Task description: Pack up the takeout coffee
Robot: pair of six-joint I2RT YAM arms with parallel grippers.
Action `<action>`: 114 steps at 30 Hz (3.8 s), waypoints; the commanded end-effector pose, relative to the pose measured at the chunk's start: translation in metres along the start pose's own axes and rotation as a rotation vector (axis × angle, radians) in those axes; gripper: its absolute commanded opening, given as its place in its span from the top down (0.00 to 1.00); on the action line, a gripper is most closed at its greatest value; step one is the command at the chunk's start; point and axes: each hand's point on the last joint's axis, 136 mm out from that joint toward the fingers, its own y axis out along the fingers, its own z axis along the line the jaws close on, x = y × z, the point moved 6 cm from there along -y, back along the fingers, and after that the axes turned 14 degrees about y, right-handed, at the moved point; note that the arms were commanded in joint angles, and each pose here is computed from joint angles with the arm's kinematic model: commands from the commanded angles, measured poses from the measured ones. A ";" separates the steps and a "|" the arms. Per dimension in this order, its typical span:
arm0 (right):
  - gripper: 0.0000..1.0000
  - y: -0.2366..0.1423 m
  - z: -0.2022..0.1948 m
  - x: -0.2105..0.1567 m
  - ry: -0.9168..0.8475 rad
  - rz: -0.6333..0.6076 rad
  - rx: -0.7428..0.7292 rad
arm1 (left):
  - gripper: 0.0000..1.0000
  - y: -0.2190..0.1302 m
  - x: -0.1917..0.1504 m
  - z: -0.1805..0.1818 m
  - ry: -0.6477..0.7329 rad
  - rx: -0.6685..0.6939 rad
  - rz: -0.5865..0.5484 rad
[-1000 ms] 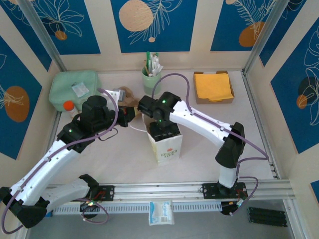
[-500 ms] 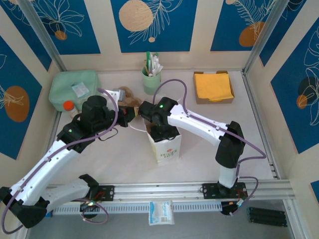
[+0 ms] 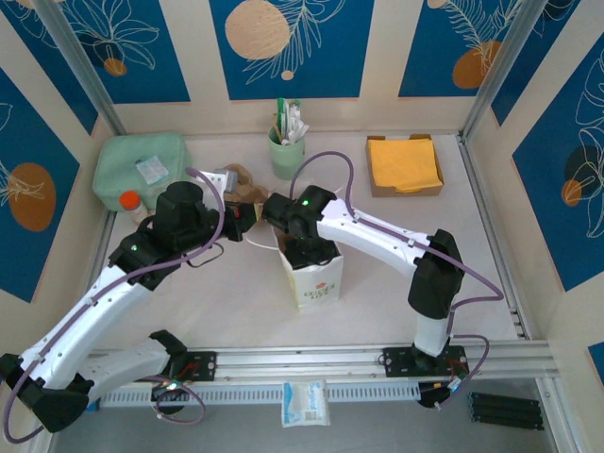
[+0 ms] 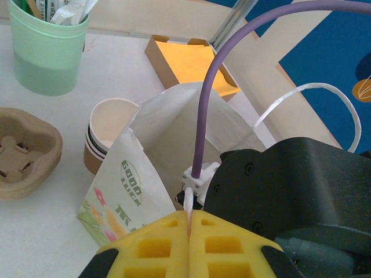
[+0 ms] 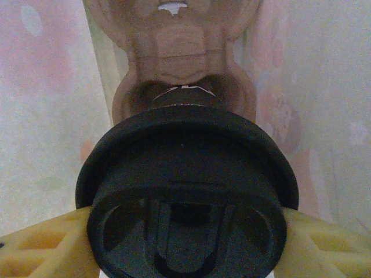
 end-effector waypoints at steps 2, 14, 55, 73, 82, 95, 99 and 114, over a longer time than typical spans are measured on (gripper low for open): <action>0.35 -0.008 -0.005 -0.003 0.024 0.004 0.031 | 1.00 -0.001 0.001 0.002 -0.014 0.006 -0.015; 0.35 -0.012 -0.004 -0.004 0.006 0.025 0.042 | 1.00 -0.001 0.001 0.002 -0.017 0.003 -0.015; 0.35 0.022 -0.001 0.003 -0.009 0.105 0.021 | 1.00 0.001 0.000 0.002 -0.025 -0.001 -0.017; 0.35 0.024 -0.001 0.003 -0.009 0.107 0.024 | 1.00 0.001 -0.001 0.002 -0.026 0.001 -0.015; 0.35 0.023 -0.001 0.003 -0.009 0.106 0.023 | 1.00 0.001 -0.001 0.002 -0.026 0.001 -0.016; 0.35 0.023 -0.004 0.010 -0.007 0.120 0.020 | 1.00 0.001 0.000 0.002 -0.028 -0.003 -0.016; 0.35 0.023 -0.005 0.011 -0.021 0.138 0.008 | 1.00 0.000 0.000 0.002 -0.028 -0.004 -0.018; 0.35 0.027 0.000 0.009 -0.048 0.178 0.008 | 1.00 0.000 0.001 0.001 -0.026 -0.005 -0.020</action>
